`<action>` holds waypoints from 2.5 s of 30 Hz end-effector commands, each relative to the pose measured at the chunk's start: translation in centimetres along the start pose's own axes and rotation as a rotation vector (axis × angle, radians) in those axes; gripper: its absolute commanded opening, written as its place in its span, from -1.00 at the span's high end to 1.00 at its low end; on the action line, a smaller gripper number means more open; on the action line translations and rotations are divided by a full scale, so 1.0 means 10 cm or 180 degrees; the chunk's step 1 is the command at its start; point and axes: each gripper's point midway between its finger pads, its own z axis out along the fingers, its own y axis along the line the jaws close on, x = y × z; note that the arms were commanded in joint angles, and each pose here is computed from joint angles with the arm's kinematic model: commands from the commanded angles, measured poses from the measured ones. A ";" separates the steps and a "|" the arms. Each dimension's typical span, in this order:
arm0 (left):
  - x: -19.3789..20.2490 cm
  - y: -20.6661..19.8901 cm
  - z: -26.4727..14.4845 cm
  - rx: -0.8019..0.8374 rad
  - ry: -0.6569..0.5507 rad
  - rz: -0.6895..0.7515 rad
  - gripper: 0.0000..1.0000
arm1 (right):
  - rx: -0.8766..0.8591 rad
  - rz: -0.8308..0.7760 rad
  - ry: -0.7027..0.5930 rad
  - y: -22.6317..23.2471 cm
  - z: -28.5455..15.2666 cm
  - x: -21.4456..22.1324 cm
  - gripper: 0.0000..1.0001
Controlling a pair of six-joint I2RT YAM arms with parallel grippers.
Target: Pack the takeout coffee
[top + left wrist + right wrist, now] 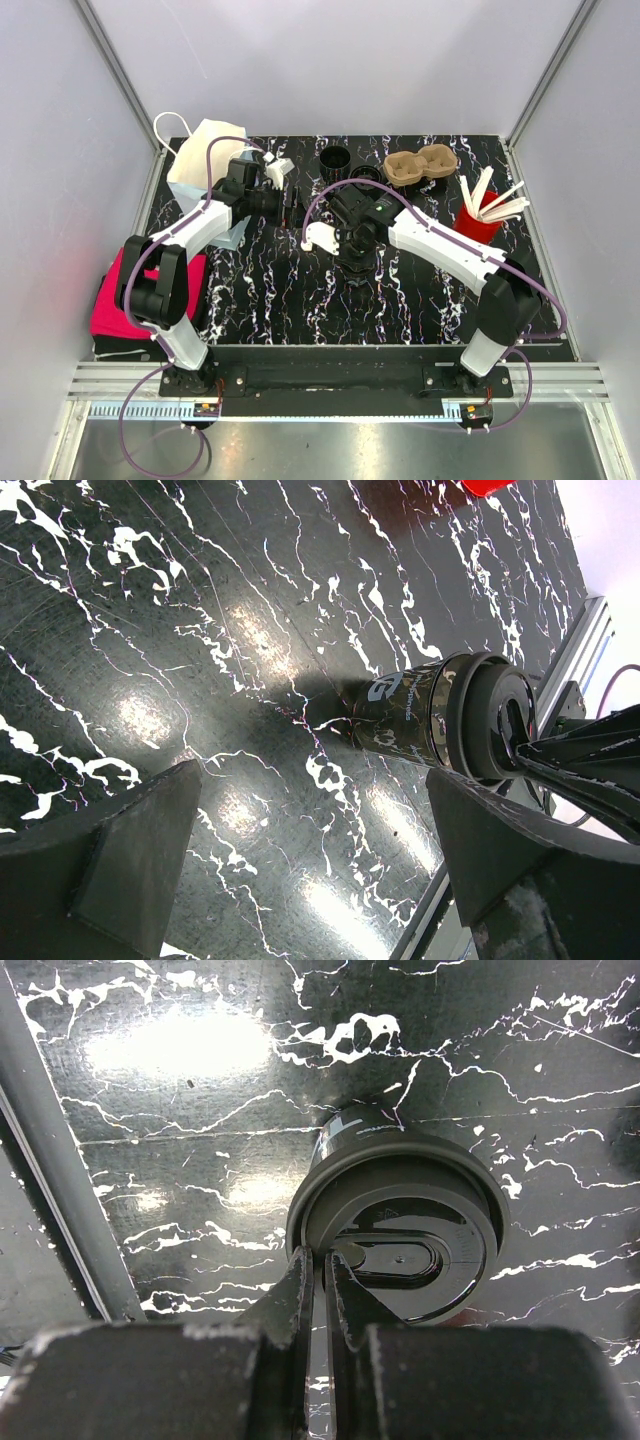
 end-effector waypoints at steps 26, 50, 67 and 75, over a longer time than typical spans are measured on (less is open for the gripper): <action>-0.07 -0.03 0.01 0.0080 -0.0089 0.0082 -0.98 | -0.0079 -0.0025 0.0122 0.06 0.13 0.06 0.92; 0.00 -0.15 0.11 0.0213 0.0009 0.0143 -0.98 | 0.0613 -0.0078 -0.0432 -0.21 -0.73 -0.29 -0.15; 0.24 -0.77 0.76 0.0884 0.0682 0.0432 -0.98 | 0.0550 0.1151 -0.1307 -0.37 -0.85 0.41 -0.53; 0.35 -0.83 0.86 0.0970 0.0775 0.0446 -0.98 | 0.0520 0.1360 -0.1487 -0.41 -0.81 0.46 -0.53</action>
